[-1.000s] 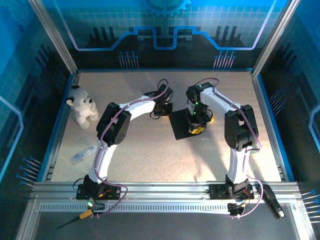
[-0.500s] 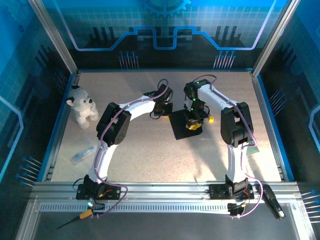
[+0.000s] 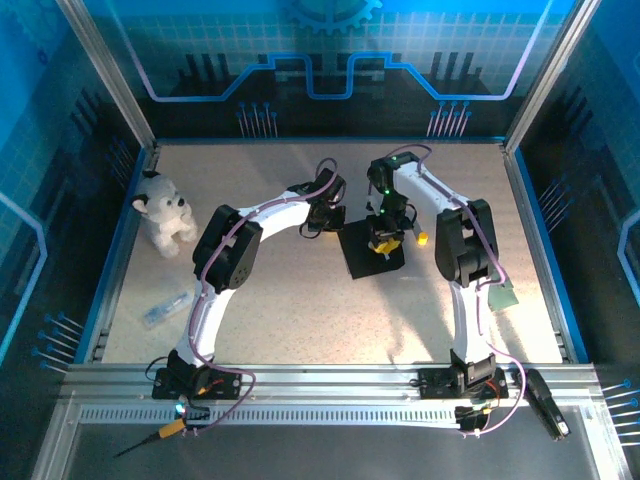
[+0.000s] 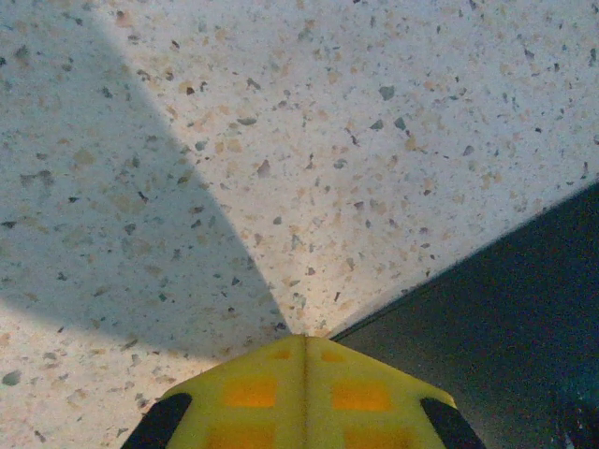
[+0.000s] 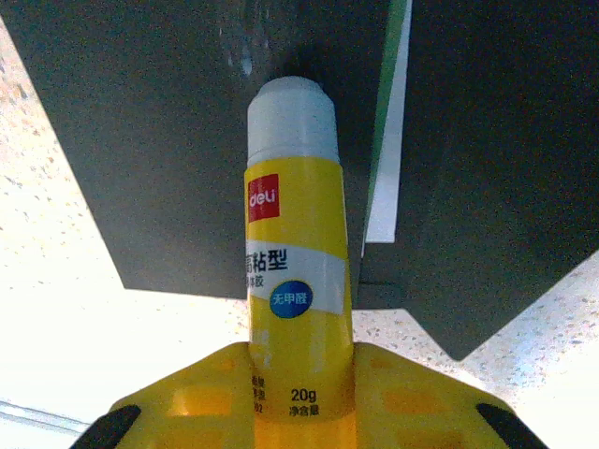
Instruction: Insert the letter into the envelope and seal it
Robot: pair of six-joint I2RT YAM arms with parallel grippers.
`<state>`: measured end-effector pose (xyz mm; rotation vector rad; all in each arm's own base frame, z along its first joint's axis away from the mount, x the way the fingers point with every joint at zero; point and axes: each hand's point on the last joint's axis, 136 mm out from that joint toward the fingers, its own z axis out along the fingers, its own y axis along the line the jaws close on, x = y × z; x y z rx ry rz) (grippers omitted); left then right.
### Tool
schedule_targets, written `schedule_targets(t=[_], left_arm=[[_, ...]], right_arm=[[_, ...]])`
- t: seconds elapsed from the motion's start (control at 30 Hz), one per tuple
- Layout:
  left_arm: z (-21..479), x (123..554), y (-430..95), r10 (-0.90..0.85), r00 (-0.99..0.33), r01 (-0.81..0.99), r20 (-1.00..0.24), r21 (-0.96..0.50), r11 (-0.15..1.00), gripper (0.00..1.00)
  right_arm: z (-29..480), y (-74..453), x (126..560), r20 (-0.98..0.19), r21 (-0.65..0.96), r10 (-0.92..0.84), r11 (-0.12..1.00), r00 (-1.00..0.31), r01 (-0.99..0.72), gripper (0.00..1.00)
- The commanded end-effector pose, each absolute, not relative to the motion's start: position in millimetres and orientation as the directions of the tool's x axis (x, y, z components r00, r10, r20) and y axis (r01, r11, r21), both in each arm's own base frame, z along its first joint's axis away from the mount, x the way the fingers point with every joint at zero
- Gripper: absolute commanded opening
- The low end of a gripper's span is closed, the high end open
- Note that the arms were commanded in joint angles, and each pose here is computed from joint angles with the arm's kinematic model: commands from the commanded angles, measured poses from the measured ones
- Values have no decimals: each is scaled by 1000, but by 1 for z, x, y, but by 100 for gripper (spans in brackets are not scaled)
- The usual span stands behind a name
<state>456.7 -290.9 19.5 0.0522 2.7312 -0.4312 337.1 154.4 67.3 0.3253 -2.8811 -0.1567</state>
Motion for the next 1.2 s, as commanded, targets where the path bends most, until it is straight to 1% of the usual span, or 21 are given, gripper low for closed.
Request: schedule_targets(t=[0.0, 0.3, 0.63, 0.83, 1.0, 1.07, 1.1, 1.17], left_arm=[[19, 446, -282, 14, -939, 109, -344, -259, 960, 0], [18, 445, -281, 23, -938, 117, -346, -253, 961, 0], [24, 448, -282, 46, -929, 144, -366, -247, 958, 0], [33, 447, -283, 69, -918, 178, -391, -250, 952, 0], [65, 446, -283, 63, -892, 199, -449, -264, 944, 0], [79, 445, -282, 50, -881, 201, -471, -276, 940, 9], [86, 444, -281, 43, -876, 201, -480, -283, 938, 16], [100, 443, -281, 29, -865, 202, -501, -295, 934, 37]], right_arm=[[43, 148, 355, 224, 106, -206, 977, -953, -187, 0], [54, 155, 386, 145, 100, -183, 980, -972, -170, 0], [104, 160, 416, -59, 104, -152, 982, -987, -158, 0], [137, 163, 419, -156, 125, -136, 980, -978, -156, 0], [163, 163, 412, -214, 149, -123, 976, -969, -157, 0], [171, 165, 407, -237, 167, -118, 973, -964, -160, 0], [175, 165, 404, -251, 176, -114, 971, -961, -161, 0], [182, 164, 397, -273, 191, -106, 968, -956, -162, 0]])
